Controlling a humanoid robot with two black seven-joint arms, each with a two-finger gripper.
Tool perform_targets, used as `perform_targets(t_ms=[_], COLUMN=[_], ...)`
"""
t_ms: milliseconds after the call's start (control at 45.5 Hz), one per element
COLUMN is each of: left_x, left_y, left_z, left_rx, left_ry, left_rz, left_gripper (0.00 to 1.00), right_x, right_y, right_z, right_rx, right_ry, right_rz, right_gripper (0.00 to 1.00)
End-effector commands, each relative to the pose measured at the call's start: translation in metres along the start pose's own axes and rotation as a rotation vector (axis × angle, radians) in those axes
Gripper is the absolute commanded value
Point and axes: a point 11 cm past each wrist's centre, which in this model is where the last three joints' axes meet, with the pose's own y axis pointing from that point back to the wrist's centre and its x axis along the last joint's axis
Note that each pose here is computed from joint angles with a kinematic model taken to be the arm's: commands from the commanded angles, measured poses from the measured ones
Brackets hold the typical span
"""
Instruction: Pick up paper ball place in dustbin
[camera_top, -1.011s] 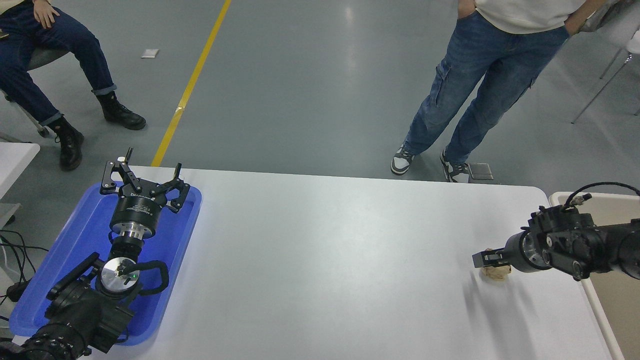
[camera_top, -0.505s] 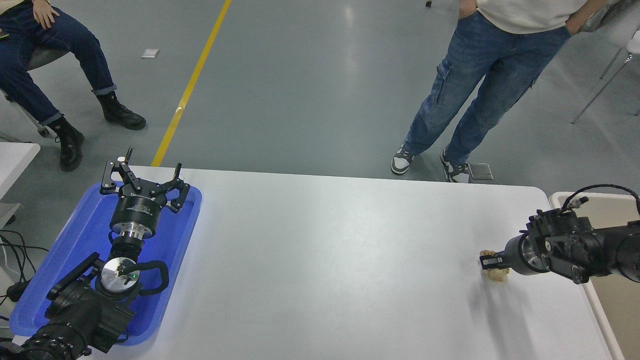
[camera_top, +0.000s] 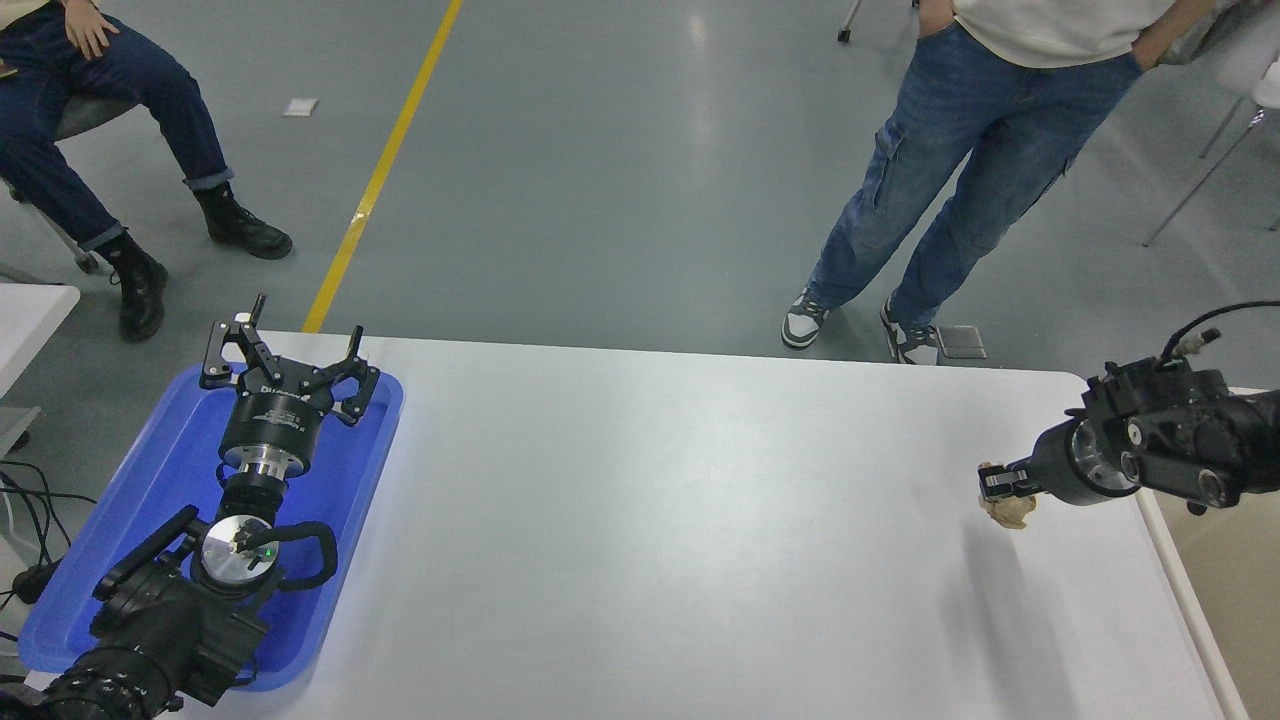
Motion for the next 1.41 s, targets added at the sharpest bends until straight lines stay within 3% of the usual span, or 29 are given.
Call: perform_targets(t_ms=[0, 374, 967, 1209, 1385], left_x=[0.0, 0.0, 0.0, 0.0, 0.0], left_y=[0.0, 0.0, 0.0, 0.0, 0.0], left_z=[0.0, 0.0, 0.0, 0.0, -0.002], left_rx=[0.0, 0.0, 0.0, 0.0, 0.002], left_ry=[-0.001, -0.001, -0.001, -0.001, 0.002], left_rz=[0.0, 0.0, 0.0, 0.0, 0.0], left_gripper=[1.0, 1.0, 1.0, 1.0, 1.0], right_x=[0.03, 0.069, 0.077, 0.064, 0.044], right_y=[0.083, 0.184, 0.207, 0.201, 0.2], right_z=[-0.012, -0.054, -0.045, -0.02, 0.031], right_rx=[-0.003, 0.088, 0.041, -0.049, -0.188], right_ry=[0.032, -0.089, -0.084, -0.071, -0.04], right_rz=[-0.015, -0.078, -0.038, -0.084, -0.125], right_gripper=[0.0, 0.0, 0.0, 0.0, 0.0])
